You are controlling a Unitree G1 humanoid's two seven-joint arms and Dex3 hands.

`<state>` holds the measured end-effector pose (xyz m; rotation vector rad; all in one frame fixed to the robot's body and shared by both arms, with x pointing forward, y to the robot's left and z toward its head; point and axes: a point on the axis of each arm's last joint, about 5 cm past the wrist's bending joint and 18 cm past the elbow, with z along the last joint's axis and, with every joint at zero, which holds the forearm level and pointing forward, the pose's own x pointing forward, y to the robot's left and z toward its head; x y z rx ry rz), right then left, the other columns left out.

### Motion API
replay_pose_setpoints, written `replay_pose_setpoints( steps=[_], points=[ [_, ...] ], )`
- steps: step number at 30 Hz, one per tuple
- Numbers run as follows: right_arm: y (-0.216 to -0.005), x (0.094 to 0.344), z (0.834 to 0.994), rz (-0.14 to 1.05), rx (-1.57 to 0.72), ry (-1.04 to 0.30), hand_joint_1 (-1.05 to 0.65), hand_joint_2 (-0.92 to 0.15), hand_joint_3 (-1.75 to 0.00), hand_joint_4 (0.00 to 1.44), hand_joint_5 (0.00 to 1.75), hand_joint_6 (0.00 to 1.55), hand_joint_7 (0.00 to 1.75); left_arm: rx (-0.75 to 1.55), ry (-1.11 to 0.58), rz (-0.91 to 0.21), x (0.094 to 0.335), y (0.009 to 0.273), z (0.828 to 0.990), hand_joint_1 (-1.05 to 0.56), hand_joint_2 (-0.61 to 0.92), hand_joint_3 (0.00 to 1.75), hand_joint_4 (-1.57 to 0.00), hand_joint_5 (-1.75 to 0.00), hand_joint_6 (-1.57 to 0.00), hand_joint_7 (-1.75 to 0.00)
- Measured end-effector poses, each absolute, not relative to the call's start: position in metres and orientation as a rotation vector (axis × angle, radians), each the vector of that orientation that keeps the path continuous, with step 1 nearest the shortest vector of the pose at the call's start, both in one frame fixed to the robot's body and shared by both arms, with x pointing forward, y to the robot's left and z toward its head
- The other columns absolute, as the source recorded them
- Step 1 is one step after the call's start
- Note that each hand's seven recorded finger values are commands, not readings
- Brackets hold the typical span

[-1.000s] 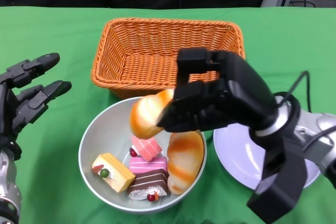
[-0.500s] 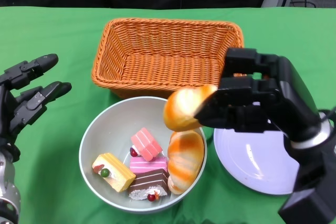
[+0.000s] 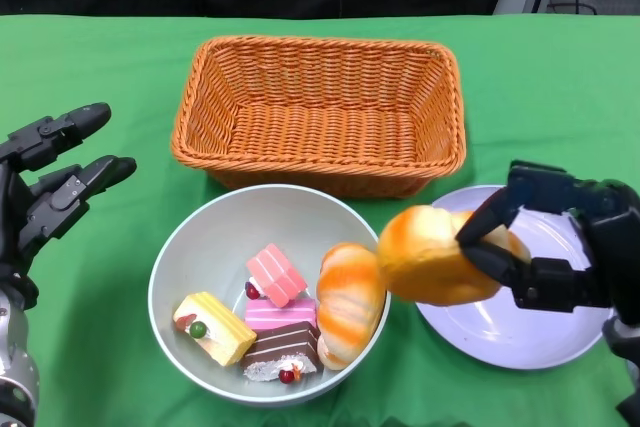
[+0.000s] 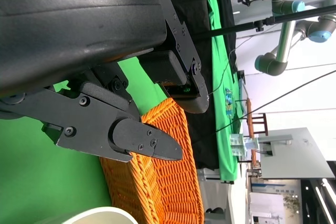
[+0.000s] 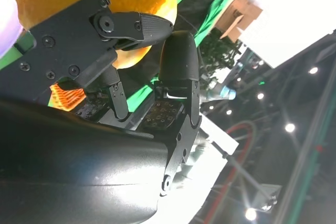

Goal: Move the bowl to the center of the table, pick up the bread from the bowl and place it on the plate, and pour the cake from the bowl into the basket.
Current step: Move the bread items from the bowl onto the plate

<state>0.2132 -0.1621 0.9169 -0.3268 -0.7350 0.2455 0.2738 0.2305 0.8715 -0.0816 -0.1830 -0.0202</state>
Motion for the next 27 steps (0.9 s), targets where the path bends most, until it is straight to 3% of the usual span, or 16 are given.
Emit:
replay_pose_setpoints(
  steps=[14, 16, 18, 20, 27],
  points=[
    [-0.171, 0.203, 0.912, 0.181, -0.334, -0.619, -0.05, -0.54, -0.71, 0.76, 1.64, 0.78, 1.18, -0.080, -0.178, -0.021, 0.274, 0.231, 0.871, -0.37, 0.92, 0.08, -1.09, -0.01, -0.92, -0.01],
    [-0.172, 0.204, 0.912, 0.175, -0.338, -0.599, -0.05, -0.57, -0.67, 0.75, 1.66, 0.77, 1.17, -0.081, -0.175, -0.021, 0.274, 0.231, 0.871, -0.37, 0.92, 0.07, -1.09, -0.01, -0.92, -0.01],
    [-0.173, 0.204, 0.911, 0.172, -0.345, -0.558, -0.06, -0.68, -0.49, 0.73, 1.69, 0.77, 1.13, -0.081, -0.175, -0.021, 0.274, 0.231, 0.871, -0.37, 0.92, 0.07, -1.09, -0.01, -0.92, 0.00],
    [-0.174, 0.205, 0.909, 0.173, -0.343, -0.506, -0.06, -0.72, -0.44, 0.70, 1.71, 0.75, 1.12, -0.080, -0.173, -0.020, 0.274, 0.231, 0.871, -0.37, 0.92, 0.07, -1.08, 0.00, -0.91, 0.00],
    [-0.181, 0.210, 0.897, 0.154, -0.281, -0.294, -0.03, -0.78, -0.35, 0.66, 1.75, 0.67, 1.16, -0.062, -0.175, -0.027, 0.273, 0.233, 0.872, -0.38, 0.92, 0.07, -1.08, 0.00, -0.91, -0.01]
  ],
)
